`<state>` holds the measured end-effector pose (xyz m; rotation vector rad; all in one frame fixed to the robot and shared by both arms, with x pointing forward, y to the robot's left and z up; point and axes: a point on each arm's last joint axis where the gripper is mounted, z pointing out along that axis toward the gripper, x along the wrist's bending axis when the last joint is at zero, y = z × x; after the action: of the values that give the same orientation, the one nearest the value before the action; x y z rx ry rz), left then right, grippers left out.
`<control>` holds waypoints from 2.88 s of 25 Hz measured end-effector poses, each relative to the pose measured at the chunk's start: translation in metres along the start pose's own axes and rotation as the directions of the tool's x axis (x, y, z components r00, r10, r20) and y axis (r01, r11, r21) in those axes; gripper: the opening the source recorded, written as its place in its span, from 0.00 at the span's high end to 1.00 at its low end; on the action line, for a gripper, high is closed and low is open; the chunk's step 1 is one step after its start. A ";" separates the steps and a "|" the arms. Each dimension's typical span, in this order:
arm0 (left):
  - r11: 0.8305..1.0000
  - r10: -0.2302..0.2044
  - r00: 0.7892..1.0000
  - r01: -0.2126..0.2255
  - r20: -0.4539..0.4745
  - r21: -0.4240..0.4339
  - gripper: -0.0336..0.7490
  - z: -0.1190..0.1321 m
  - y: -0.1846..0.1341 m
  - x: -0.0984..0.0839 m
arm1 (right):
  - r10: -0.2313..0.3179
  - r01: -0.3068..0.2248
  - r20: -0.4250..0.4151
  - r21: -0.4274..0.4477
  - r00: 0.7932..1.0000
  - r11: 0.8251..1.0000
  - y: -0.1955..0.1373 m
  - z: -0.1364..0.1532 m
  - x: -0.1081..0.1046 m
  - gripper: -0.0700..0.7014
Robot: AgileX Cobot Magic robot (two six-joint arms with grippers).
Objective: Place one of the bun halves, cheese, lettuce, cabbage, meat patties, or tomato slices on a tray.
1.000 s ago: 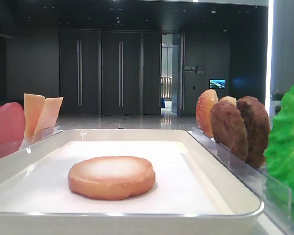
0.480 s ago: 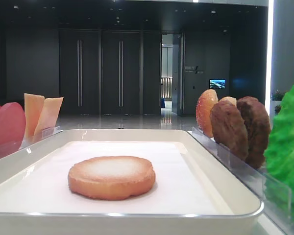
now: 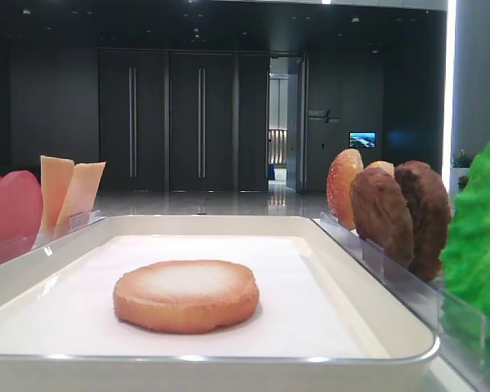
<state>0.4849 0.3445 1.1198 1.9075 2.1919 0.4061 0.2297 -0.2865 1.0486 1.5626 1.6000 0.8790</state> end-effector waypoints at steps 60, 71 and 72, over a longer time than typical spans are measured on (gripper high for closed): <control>0.765 0.114 0.993 -0.063 0.038 -0.641 0.29 -0.048 -0.282 -0.010 | 0.000 0.000 0.000 0.000 1.000 1.000 0.000 0.000 0.000 0.28; 0.782 0.117 0.991 -0.048 0.071 -0.622 0.29 -0.016 -0.272 -0.015 | 0.000 0.000 0.000 0.000 1.000 1.000 0.000 0.000 0.000 0.28; 0.778 0.116 0.991 -0.046 0.071 -0.626 0.29 -0.014 -0.271 -0.015 | 0.000 0.000 0.000 0.000 1.000 1.000 0.000 0.000 0.000 0.28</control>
<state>0.2301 0.2949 1.0408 1.5940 1.6127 0.8973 0.2297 -0.2865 1.0486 1.5626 1.6000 0.8790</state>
